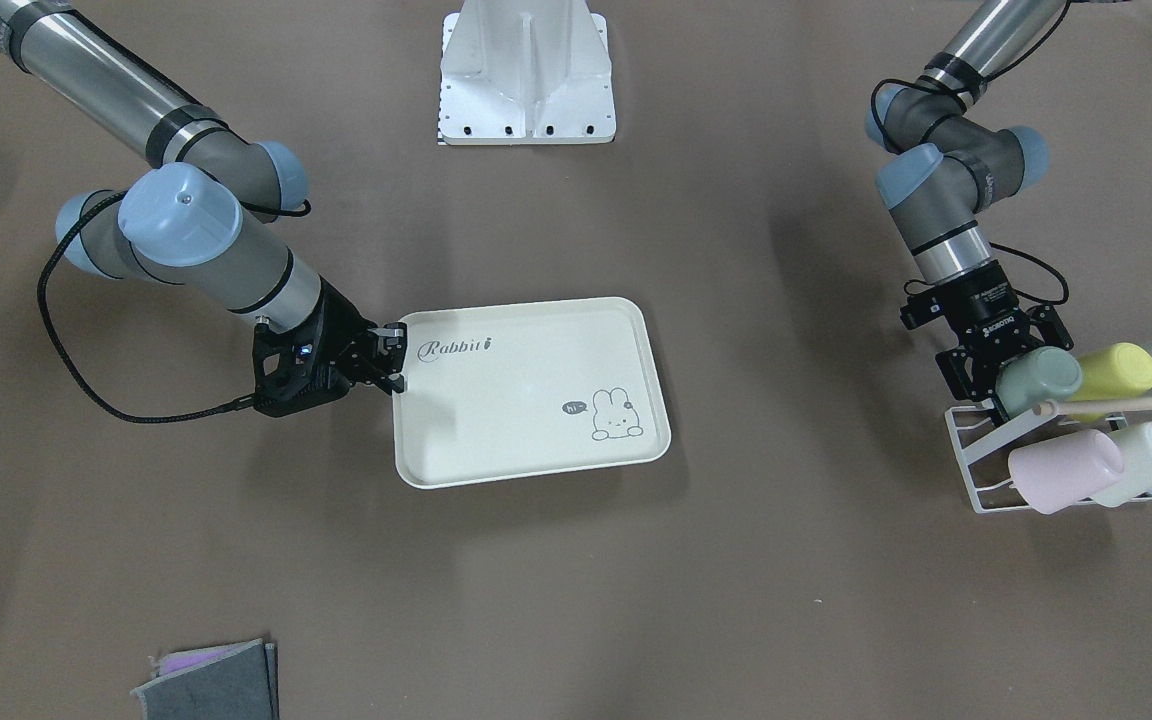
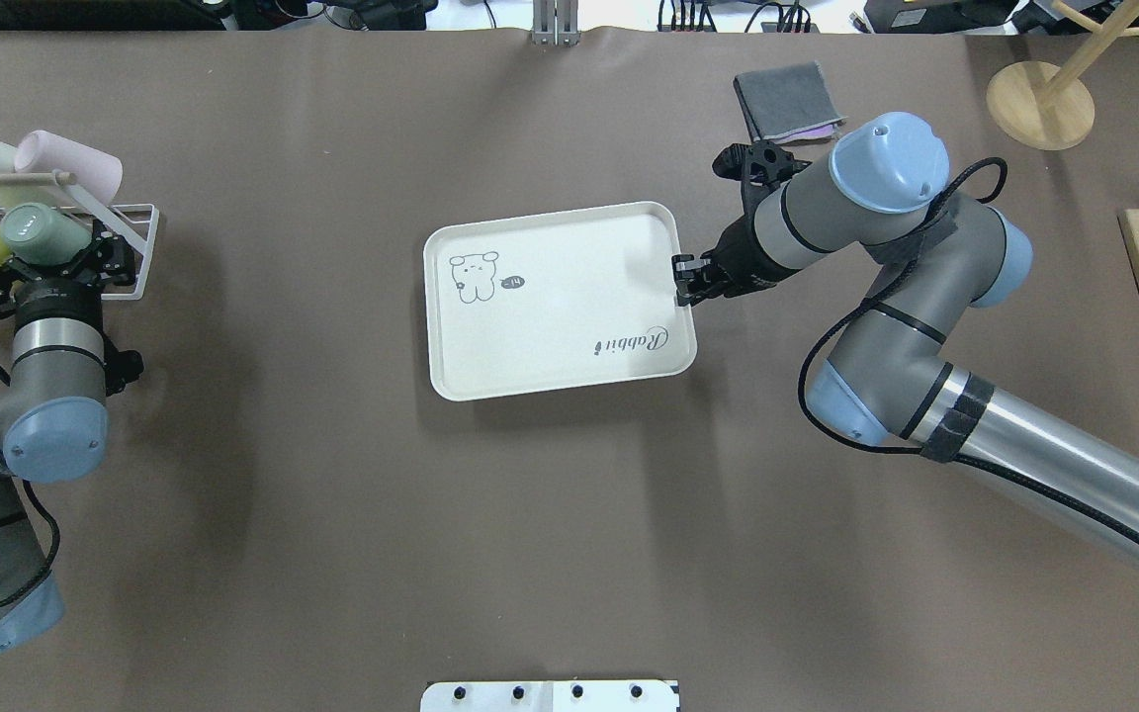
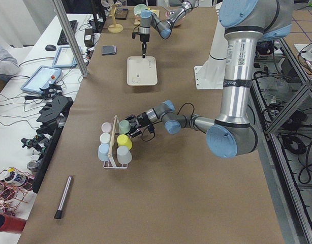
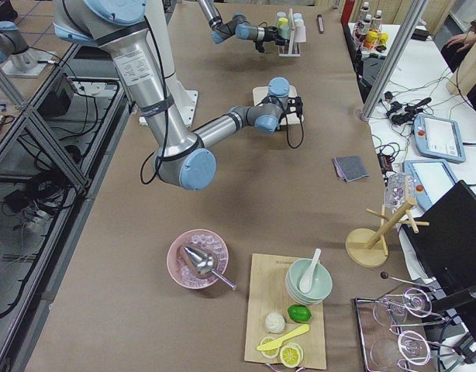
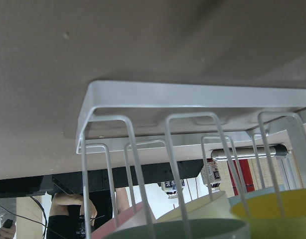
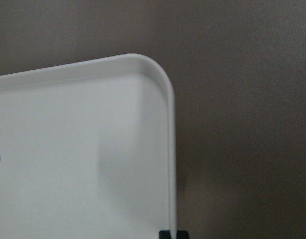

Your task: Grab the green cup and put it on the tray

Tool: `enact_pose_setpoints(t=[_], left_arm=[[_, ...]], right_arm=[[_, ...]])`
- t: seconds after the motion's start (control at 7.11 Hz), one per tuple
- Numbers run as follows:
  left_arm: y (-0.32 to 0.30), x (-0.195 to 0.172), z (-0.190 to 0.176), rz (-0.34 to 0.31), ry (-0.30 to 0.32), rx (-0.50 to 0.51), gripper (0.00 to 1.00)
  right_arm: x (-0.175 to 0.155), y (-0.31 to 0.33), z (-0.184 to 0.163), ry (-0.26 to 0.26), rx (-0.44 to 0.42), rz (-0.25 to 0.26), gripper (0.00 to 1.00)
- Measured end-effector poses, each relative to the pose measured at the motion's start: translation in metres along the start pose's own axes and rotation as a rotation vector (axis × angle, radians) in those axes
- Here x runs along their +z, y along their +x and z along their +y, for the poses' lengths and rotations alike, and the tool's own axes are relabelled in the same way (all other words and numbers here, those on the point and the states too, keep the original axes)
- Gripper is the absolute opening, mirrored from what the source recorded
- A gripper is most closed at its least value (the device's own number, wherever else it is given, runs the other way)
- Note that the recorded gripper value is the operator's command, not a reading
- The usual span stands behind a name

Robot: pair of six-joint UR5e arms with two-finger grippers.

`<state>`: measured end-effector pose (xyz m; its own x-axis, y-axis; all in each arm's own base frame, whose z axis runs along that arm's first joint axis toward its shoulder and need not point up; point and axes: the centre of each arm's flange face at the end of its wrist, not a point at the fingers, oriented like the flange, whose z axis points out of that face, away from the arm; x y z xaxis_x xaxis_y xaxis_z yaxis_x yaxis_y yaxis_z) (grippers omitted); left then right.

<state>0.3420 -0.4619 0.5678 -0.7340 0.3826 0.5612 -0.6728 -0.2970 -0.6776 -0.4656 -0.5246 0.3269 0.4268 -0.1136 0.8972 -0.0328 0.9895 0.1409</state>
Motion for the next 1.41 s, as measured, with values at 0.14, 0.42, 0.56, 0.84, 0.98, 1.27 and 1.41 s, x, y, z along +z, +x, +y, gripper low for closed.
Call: enact_pose_setpoints(t=[0.14,0.42,0.56,0.84,0.98,1.27,1.41], left_arm=[[-0.001,0.0,0.002,-0.002,-0.001,-0.005,0.59],[0.001,-0.002,0.008,-0.012,-0.005,-0.023,0.55],[0.003,-0.005,0.013,-0.018,-0.01,-0.031,0.56],[0.007,-0.012,0.025,-0.028,-0.025,-0.04,0.56],[0.005,-0.017,0.033,-0.035,-0.031,-0.03,0.55],[0.009,-0.026,0.049,-0.046,-0.038,-0.019,0.56],[0.014,-0.029,0.056,-0.048,-0.041,-0.022,0.56]], right_arm=[[0.006,0.001,0.003,-0.009,0.002,0.005,0.0],[0.012,0.003,0.005,-0.018,0.006,0.012,0.0],[0.013,0.003,0.005,-0.02,0.006,0.013,0.0],[0.014,0.004,0.005,-0.021,0.007,0.014,0.0],[0.014,0.004,0.005,-0.022,0.007,0.014,0.0],[0.016,0.004,0.007,-0.026,0.007,0.015,0.01],[0.017,0.003,0.008,-0.029,0.006,0.015,0.0]])
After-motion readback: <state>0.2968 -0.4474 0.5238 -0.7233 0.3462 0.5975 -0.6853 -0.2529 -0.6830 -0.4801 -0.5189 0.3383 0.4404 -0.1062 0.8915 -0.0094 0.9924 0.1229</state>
